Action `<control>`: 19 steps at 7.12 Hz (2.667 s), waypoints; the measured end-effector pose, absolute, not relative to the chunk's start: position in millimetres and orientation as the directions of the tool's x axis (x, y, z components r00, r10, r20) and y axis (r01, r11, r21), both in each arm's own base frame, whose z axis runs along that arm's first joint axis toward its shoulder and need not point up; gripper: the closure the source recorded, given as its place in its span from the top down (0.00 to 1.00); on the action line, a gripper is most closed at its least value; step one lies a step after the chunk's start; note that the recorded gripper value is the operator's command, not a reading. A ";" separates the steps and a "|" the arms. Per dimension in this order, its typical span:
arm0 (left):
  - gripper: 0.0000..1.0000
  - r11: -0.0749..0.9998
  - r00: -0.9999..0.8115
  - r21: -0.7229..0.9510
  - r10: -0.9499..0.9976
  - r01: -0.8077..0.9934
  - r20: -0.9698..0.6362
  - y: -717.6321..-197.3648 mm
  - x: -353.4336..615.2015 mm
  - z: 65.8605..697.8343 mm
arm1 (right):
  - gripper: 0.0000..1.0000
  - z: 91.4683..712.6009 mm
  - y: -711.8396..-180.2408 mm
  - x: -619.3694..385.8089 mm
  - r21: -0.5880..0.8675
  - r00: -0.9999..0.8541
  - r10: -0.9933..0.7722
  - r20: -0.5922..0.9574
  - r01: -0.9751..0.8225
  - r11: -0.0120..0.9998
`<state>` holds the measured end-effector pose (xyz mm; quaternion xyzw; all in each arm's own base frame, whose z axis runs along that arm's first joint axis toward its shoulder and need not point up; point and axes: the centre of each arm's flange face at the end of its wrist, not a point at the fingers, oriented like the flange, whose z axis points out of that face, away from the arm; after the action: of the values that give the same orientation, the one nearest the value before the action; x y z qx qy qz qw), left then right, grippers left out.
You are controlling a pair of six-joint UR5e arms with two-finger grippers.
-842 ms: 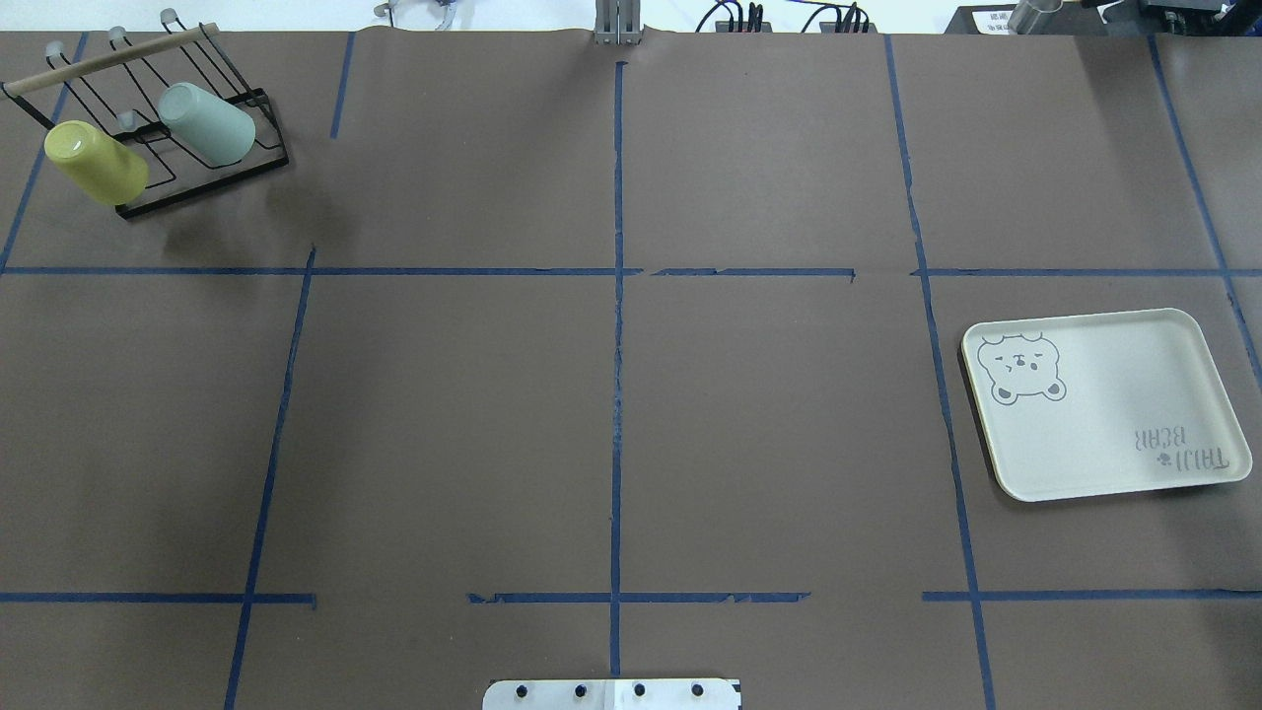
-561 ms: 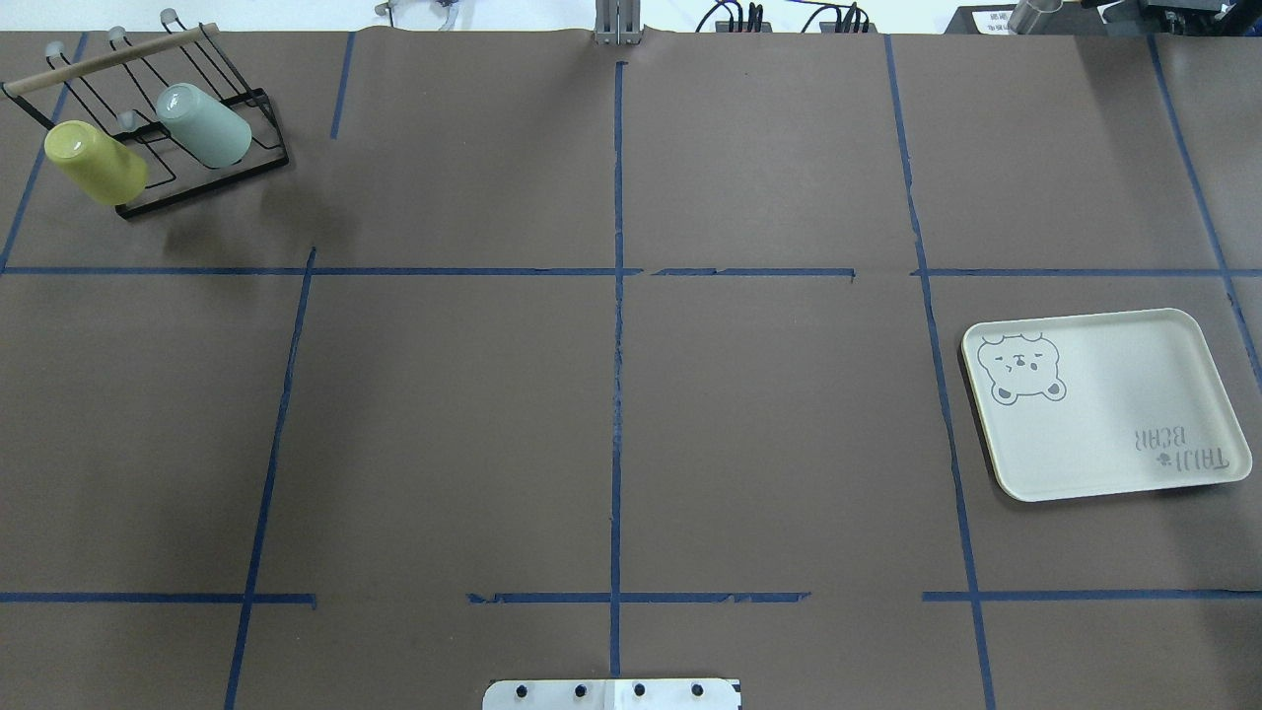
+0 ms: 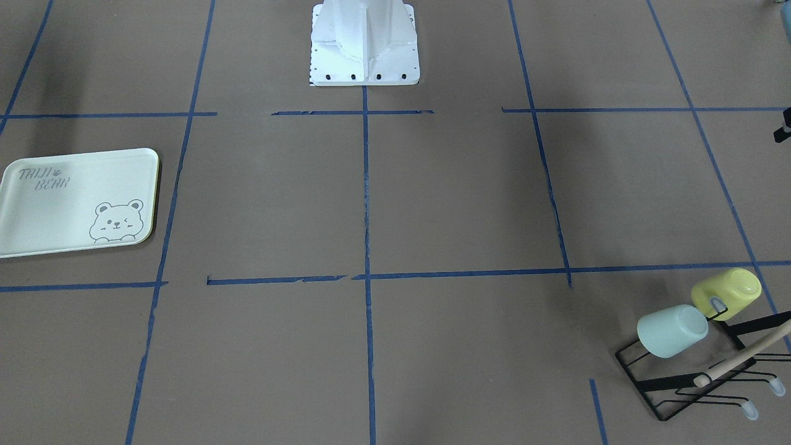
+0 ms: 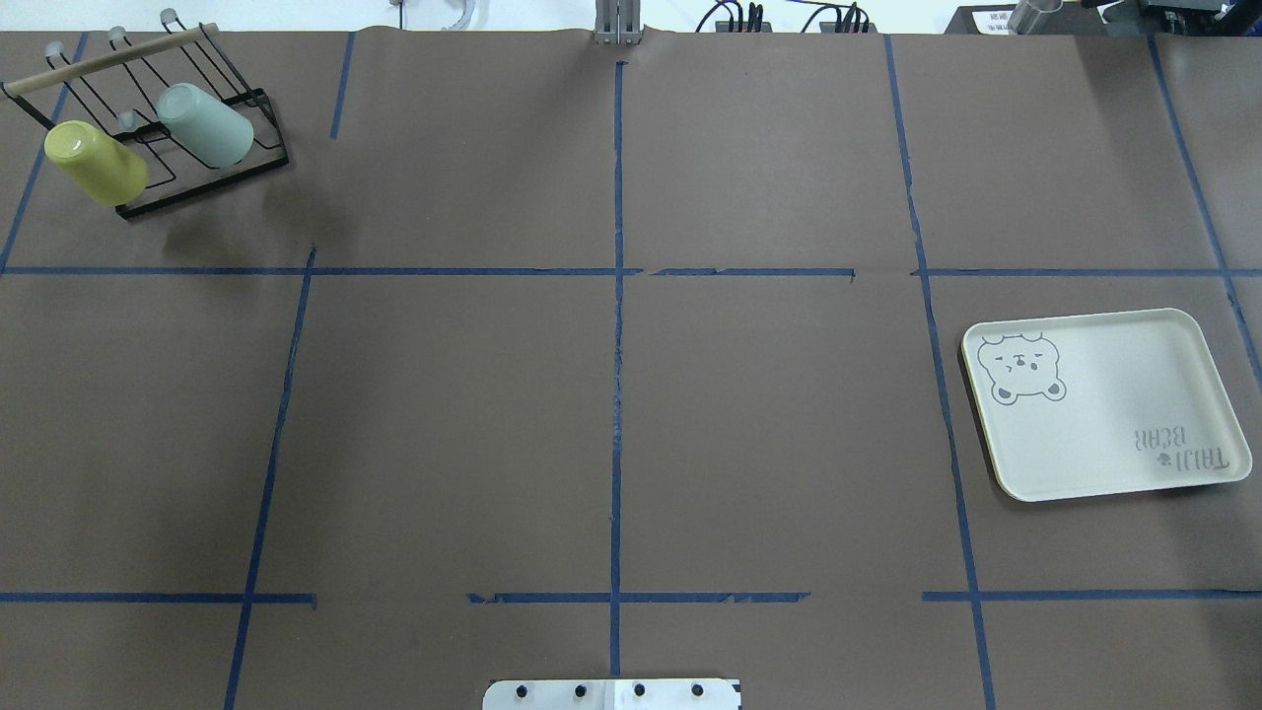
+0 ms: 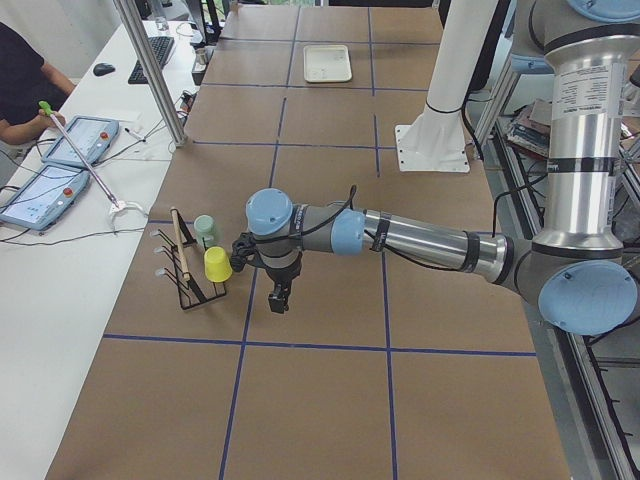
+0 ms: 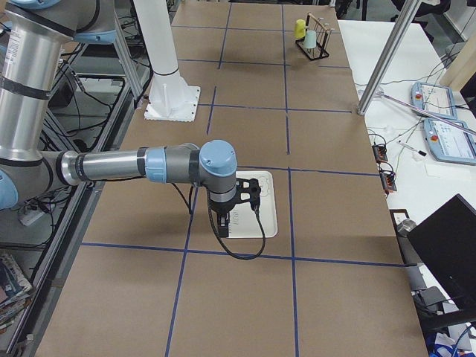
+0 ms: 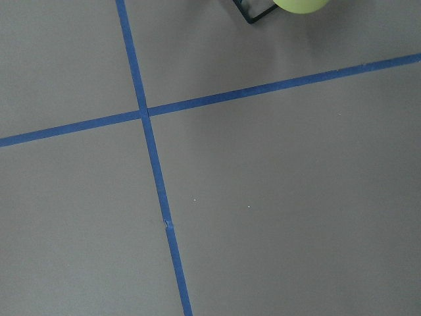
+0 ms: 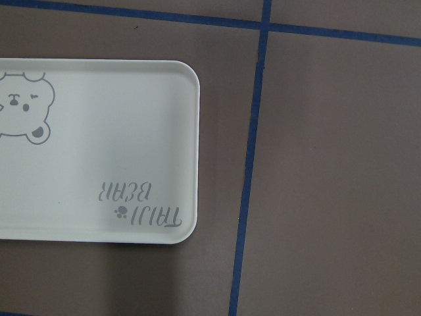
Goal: Left arm grabs green cup and hands to right arm on tray
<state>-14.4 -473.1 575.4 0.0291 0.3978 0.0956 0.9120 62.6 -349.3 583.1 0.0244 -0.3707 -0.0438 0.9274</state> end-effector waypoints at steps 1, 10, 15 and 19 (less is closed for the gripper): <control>1.00 0.980 0.665 0.127 0.196 -0.151 -0.721 -473.2 -14.4 577.2 | 1.00 584.3 -349.1 62.5 0.075 0.721 -0.098 0.686 0.063 0.995; 1.00 0.943 0.642 0.304 0.317 -0.135 -0.698 -532.4 46.7 442.6 | 1.00 588.8 -348.1 61.6 0.064 0.717 -0.088 0.692 0.061 0.996; 1.00 0.944 0.710 0.312 0.290 -0.105 -0.641 -662.1 147.9 392.7 | 1.00 586.9 -348.9 61.6 0.073 0.716 -0.096 0.691 0.063 0.995; 1.00 0.957 0.692 0.289 0.217 -0.013 -0.688 -703.8 198.1 421.0 | 1.00 586.5 -349.1 61.5 0.074 0.716 -0.097 0.691 0.063 0.995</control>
<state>198.1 -703.8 421.0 0.1319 0.3870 0.0633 0.9104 61.5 -349.1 586.5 0.0226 -0.3742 -0.0432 0.9261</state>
